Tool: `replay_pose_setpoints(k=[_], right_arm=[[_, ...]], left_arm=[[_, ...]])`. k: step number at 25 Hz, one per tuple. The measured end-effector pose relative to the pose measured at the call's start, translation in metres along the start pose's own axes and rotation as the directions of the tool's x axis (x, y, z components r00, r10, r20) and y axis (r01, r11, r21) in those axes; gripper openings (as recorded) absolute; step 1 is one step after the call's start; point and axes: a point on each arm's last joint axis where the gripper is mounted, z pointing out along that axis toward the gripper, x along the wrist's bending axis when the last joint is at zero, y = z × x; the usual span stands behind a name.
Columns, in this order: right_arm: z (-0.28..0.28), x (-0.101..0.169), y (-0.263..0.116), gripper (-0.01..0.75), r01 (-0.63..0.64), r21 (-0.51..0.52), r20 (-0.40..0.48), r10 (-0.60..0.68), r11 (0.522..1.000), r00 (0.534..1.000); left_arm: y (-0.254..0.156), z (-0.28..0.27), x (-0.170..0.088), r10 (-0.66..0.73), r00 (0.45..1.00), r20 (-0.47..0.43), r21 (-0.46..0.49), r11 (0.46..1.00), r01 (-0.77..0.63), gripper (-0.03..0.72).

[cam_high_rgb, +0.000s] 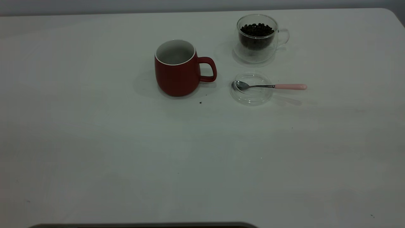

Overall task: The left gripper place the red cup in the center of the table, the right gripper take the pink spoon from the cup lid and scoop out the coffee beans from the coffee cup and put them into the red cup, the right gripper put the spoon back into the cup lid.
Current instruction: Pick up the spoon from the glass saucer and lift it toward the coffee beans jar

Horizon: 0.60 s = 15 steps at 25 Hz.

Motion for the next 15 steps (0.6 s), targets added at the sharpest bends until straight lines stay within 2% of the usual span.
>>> replay_pose_setpoints(k=[7,15], right_arm=[[0.0,0.0,0.0,0.56,0.0,0.0,0.0,0.0,1.0,1.0],[0.0,0.0,0.0,0.56,0.0,0.0,0.0,0.0,1.0,1.0]], left_arm=[[-0.024,0.027,0.0,-0.008,1.0,0.007,0.089,0.996,0.008,0.588],[-0.028,0.037,0.002,-0.014,1.0,-0.007,0.103,0.995,0.015,0.588]])
